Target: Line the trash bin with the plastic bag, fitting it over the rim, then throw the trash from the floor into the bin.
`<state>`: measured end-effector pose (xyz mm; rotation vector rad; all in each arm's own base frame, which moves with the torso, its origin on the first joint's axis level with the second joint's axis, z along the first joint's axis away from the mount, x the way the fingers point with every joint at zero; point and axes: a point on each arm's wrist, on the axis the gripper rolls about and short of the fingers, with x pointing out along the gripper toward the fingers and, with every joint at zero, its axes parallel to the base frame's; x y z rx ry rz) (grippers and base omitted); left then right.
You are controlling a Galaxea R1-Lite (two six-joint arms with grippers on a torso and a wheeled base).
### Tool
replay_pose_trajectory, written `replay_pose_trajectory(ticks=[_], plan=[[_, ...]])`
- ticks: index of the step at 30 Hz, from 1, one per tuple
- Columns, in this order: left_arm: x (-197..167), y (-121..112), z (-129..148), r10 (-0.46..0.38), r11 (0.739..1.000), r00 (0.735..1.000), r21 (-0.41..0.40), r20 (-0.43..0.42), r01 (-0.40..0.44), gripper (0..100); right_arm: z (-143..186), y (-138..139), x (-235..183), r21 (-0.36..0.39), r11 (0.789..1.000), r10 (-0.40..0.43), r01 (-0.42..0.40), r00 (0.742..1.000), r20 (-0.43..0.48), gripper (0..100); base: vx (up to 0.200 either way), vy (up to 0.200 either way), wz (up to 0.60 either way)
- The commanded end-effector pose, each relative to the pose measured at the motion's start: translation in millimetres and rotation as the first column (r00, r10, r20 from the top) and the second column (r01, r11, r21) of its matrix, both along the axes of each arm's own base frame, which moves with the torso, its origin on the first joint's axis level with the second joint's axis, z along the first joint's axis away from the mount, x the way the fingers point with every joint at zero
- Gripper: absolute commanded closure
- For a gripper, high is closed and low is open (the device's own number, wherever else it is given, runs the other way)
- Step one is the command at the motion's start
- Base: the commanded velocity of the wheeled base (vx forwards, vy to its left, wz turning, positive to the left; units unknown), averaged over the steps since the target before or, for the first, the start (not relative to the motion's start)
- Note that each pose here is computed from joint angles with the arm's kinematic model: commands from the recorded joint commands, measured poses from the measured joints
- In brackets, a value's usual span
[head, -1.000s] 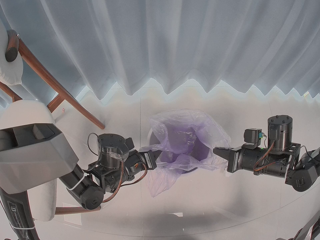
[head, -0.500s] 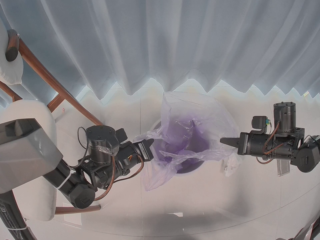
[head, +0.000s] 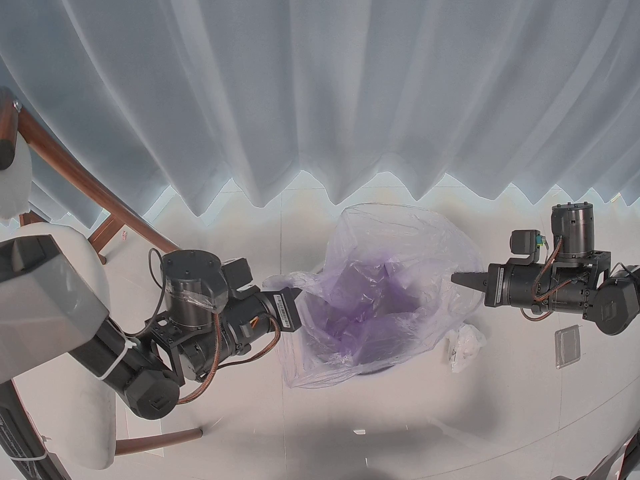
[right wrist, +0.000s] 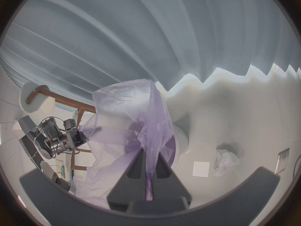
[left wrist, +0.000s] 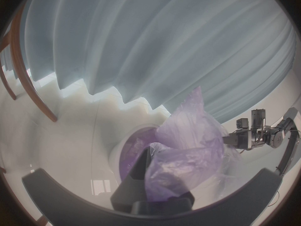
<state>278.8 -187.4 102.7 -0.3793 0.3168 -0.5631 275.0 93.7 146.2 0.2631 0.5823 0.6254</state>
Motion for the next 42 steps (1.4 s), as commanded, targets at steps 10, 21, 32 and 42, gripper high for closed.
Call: replay_pose_trajectory(ticks=[10,21,32,42], plan=[[-28.0,-32.5,-19.2,-0.002,0.998,0.999,0.064,-0.039,0.005,100,-4.6,-12.6,12.5,0.003,1.000,0.026,-0.026,0.995,-0.094,100,0.000,0.000,0.00],[0.8,-7.8,-0.9,0.126,0.992,0.986,0.035,-0.107,-0.123,100,6.1,-21.4,36.1,-0.059,0.998,-0.040,0.025,0.963,-0.265,100,0.000,0.000,0.00],[20.8,-19.0,-1.2,0.144,0.989,0.983,0.038,-0.111,-0.140,100,-4.2,-8.2,63.0,-0.109,0.990,-0.109,0.092,0.981,-0.158,100,0.000,0.000,0.00],[60.7,-25.7,-6.6,0.247,0.967,0.958,0.102,-0.146,-0.234,100,-2.1,-1.1,103.9,-0.097,0.988,-0.130,0.122,0.988,-0.084,100,0.000,0.000,0.00]])
